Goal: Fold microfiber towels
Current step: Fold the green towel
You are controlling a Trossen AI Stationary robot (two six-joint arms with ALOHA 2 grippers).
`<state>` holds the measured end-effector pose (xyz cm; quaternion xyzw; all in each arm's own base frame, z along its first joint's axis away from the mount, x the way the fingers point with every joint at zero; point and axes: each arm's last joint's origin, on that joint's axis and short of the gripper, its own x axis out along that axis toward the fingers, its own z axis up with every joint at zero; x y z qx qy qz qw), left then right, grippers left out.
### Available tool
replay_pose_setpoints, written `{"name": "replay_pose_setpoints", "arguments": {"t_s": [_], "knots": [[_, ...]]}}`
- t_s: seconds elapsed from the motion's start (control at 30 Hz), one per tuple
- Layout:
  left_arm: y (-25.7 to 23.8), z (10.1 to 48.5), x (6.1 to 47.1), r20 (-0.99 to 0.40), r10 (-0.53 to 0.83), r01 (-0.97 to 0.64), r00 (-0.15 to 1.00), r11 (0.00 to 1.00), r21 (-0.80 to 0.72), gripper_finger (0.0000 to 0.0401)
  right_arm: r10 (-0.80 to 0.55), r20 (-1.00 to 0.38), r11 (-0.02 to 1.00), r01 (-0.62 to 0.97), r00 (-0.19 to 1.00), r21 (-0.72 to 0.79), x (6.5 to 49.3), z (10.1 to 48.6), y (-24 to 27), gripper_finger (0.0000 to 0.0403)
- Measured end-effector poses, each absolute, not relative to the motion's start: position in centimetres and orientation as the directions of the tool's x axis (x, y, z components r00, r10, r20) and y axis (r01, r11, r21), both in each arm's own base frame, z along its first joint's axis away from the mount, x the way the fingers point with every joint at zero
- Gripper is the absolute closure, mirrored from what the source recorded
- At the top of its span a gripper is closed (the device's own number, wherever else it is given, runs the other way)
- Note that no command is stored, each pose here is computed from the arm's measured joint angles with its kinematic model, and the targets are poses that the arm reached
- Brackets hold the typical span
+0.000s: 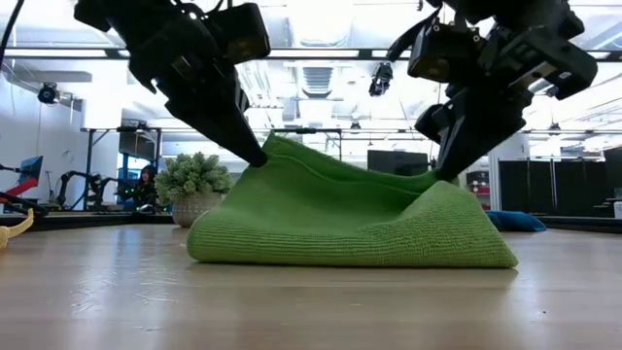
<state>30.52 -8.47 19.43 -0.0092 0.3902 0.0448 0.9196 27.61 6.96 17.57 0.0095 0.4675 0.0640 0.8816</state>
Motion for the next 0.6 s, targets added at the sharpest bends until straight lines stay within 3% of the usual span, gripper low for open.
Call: {"name": "replay_pose_setpoints", "arguments": {"t_s": [0.4, 0.6], "knots": [[-7.5, 17.5, 29.6, -0.754, 0.119, -0.137, 0.646, 0.990, 0.039, 0.0401, 0.087, -0.835, 0.996, -0.034, 0.544, 0.081, 27.8, 16.9, 4.7, 0.0390], [-6.9, 17.0, 29.4, -0.767, 0.138, -0.171, 0.627, 0.985, 0.037, 0.0374, 0.090, -0.851, 0.991, 0.037, 0.518, 0.127, 27.6, 16.5, 3.3, 0.0347]]}}
